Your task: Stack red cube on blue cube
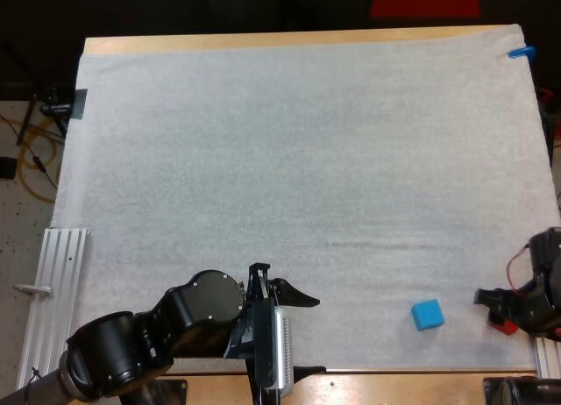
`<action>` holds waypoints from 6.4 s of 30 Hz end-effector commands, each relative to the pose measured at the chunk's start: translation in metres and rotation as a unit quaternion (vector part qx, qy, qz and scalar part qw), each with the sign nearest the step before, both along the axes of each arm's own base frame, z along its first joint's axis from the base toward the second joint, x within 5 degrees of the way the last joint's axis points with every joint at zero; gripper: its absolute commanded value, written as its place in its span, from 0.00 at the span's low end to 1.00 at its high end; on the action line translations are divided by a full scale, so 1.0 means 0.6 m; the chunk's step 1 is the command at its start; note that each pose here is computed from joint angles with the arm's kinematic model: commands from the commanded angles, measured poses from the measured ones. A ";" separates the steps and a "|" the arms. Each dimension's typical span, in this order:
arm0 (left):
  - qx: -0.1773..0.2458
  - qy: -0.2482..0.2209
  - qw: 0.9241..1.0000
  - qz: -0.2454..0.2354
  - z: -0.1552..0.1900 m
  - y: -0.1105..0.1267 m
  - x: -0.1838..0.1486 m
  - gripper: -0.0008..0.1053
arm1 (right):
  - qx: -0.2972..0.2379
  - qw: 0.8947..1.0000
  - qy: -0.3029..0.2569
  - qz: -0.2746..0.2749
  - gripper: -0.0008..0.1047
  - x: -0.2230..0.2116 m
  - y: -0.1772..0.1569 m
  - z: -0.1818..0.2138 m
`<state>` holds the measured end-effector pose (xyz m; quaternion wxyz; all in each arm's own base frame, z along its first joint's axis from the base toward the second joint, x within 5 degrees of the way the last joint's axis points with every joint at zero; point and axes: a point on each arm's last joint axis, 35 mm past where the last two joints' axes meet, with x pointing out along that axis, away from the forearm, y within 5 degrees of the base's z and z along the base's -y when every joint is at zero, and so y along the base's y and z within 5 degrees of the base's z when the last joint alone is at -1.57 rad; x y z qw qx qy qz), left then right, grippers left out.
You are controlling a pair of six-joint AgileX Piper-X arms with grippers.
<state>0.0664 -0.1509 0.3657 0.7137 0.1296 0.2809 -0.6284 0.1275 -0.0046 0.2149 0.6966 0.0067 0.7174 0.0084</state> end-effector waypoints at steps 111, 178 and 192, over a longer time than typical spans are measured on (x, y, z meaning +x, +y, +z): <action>0.007 -0.001 1.000 -0.001 0.002 0.004 -0.003 0.70 | -0.019 0.966 0.009 0.257 0.65 0.043 0.224 -0.019; -0.133 -0.092 0.808 0.566 -0.092 0.235 -0.063 0.70 | -0.050 0.763 -0.636 0.101 0.66 -0.193 0.014 0.204; -0.102 -0.071 0.795 0.593 -0.130 0.238 -0.047 0.70 | -0.013 0.815 -0.569 0.108 0.66 -0.158 0.015 0.124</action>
